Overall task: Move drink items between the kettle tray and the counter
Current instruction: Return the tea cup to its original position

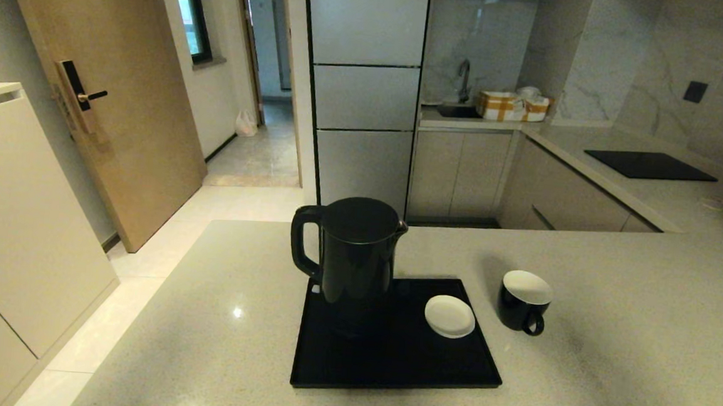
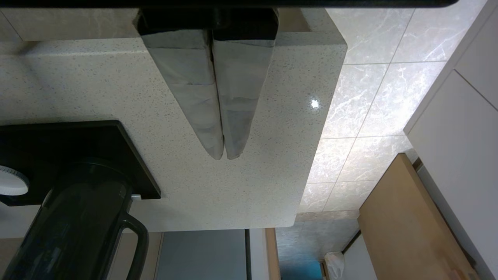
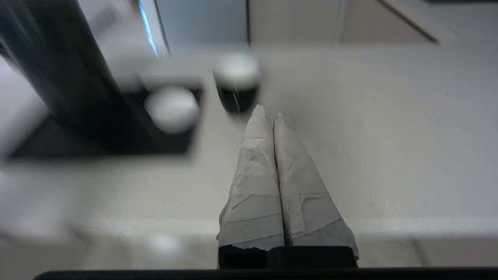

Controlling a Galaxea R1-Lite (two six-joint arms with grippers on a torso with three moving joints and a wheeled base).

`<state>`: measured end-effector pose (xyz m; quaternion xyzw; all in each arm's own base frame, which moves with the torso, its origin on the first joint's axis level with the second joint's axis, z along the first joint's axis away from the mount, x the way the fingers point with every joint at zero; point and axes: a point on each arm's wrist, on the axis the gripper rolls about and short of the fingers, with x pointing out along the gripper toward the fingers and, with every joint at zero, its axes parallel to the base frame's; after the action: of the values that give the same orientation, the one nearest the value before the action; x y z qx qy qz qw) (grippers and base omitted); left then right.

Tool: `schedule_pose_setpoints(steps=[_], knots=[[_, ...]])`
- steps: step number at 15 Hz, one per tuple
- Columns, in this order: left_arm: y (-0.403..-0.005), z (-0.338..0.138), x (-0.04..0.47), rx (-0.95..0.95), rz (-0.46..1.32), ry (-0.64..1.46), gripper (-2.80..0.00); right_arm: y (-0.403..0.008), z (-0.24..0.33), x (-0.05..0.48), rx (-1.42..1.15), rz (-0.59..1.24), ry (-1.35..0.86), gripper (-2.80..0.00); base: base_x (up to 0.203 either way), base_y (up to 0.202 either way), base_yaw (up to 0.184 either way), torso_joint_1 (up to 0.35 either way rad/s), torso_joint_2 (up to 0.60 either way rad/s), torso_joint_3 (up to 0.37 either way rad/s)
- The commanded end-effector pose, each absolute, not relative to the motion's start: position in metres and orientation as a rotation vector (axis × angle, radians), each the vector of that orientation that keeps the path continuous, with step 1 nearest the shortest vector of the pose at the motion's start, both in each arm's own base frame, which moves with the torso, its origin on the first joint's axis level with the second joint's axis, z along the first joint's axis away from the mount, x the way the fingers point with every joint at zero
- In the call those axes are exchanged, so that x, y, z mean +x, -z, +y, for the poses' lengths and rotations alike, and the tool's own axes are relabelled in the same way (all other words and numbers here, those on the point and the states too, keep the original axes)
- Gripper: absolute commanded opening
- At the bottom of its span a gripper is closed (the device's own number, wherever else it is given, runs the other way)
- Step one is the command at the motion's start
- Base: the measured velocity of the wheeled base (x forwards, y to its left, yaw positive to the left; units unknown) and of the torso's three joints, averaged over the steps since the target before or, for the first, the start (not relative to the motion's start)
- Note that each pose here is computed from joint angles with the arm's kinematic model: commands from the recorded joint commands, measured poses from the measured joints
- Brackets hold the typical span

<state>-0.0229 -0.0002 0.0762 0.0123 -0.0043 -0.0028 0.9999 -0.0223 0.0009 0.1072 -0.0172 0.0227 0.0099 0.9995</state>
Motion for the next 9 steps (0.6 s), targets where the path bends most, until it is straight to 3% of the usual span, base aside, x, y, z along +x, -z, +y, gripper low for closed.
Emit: schedule_pose_setpoints(steps=[1, 4, 9], knots=[[-0.076, 0.0, -0.023, 0.025, -0.008, 0.005, -2.8, -0.173, 0.001, -0.002, 0.059, 0.09, -0.023, -2.8, 0.0, 0.0, 0.0, 0.0, 0.0, 0.0], [-0.076, 0.0, -0.023, 0.025, -0.008, 0.005, -2.8, -0.188, 0.0, 0.045, 0.147, 0.376, -0.006, -2.8, 0.0, 0.0, 0.0, 0.0, 0.0, 0.0], [-0.076, 0.0, -0.023, 0.025, -0.008, 0.005, -2.8, -0.129, -0.001, 0.136, 0.186, 0.775, 0.032, -2.8, 0.0, 0.0, 0.0, 0.0, 0.0, 0.0]])
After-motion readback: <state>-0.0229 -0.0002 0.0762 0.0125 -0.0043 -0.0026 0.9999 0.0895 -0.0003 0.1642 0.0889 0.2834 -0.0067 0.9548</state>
